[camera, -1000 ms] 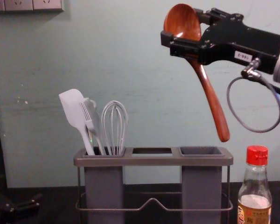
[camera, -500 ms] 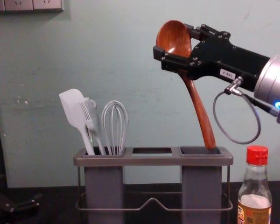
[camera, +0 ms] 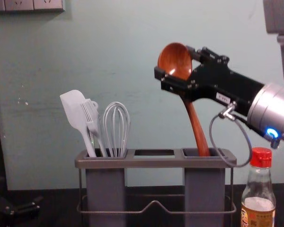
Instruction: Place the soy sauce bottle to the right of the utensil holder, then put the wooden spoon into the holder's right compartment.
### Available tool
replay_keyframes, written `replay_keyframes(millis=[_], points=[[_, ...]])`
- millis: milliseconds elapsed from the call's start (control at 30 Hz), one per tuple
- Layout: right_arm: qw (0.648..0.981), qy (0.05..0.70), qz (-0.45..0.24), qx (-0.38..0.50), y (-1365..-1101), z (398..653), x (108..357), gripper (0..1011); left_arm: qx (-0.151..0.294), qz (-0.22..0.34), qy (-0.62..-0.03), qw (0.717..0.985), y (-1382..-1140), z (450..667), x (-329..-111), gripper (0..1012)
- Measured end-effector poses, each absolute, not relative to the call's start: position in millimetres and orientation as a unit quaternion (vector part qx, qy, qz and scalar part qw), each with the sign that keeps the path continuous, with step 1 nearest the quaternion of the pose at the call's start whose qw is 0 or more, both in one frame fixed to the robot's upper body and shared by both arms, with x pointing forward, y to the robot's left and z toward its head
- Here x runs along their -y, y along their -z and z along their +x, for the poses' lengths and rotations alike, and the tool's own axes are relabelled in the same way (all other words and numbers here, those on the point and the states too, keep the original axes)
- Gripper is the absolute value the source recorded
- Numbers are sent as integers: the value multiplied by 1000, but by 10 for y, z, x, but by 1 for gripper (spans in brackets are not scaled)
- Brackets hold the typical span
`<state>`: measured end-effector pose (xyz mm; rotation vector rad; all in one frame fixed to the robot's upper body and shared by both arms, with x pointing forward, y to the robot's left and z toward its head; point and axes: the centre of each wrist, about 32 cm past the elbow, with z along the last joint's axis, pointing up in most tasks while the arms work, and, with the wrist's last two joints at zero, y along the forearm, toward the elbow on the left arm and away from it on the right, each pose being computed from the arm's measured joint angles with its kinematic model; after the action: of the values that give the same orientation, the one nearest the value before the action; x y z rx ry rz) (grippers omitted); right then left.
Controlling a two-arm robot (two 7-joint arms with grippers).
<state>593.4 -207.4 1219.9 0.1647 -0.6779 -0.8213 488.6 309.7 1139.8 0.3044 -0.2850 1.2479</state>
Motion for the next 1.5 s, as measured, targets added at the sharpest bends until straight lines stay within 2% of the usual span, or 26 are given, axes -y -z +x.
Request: replay_keyframes(millis=[367,767,900,1067,1500], points=[[866,395,66,300,-11901,5798,2073,839,132,141,-580,791,-11398,4886,-3097,1005],[865,401,62,294,-11790,5689,2138,839,132,141,-580,791,-11398,4886,-3097,1005],[864,404,66,294,-11798,5677,2150,869,132,141,-580,791,-11398,4886,-3097,1005],[860,405,74,301,-11868,5672,2145,1002,132,142,-580,791,-11398,4886,-3097,1005],[849,402,96,328,-12111,5569,2148,1003,132,142,-580,791,-11398,4886,-3097,1005]])
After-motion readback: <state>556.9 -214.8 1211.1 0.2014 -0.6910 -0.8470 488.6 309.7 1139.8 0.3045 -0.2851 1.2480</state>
